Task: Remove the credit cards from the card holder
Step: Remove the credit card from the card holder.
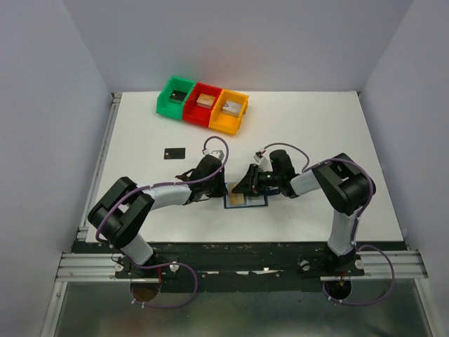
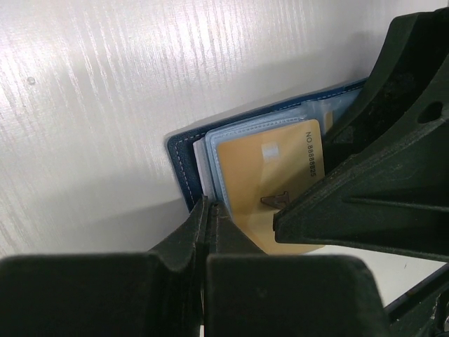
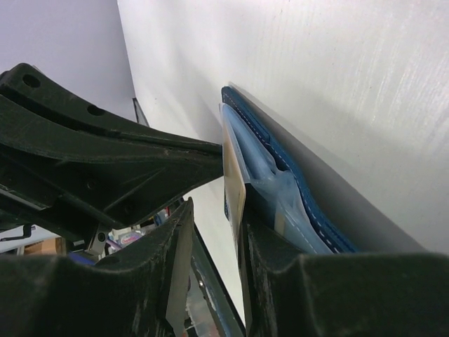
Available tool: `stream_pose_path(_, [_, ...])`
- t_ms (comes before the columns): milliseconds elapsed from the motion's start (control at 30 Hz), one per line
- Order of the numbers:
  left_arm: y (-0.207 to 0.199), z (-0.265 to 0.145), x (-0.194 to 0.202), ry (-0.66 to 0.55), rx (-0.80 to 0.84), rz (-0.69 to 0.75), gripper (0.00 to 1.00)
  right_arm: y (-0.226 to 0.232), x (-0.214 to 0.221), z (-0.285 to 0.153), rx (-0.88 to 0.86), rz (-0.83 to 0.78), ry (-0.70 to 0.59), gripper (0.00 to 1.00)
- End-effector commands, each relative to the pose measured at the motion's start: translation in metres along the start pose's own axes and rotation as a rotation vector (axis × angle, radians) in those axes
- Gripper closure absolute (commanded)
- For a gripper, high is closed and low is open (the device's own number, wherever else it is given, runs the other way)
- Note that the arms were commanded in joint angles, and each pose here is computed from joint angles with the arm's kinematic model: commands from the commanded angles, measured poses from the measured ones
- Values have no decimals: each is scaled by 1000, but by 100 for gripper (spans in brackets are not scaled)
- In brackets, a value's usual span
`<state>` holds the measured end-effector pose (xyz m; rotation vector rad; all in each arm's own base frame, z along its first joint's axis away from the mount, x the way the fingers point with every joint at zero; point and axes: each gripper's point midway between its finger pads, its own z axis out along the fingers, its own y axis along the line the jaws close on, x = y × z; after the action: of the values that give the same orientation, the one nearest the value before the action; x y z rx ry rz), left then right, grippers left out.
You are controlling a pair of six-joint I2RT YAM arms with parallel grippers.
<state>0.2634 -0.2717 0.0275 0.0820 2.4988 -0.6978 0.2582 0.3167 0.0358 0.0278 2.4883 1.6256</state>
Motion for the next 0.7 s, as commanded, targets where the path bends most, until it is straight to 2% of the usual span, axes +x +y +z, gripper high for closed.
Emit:
stream_pose_path(0, [11,2,30,89,-31,-9,100,0,7,-2,41,-44,21,62])
stream_pose_path(667, [22,4,32,101,-74,-35,100,4,3,-19,92,-91,-8,64])
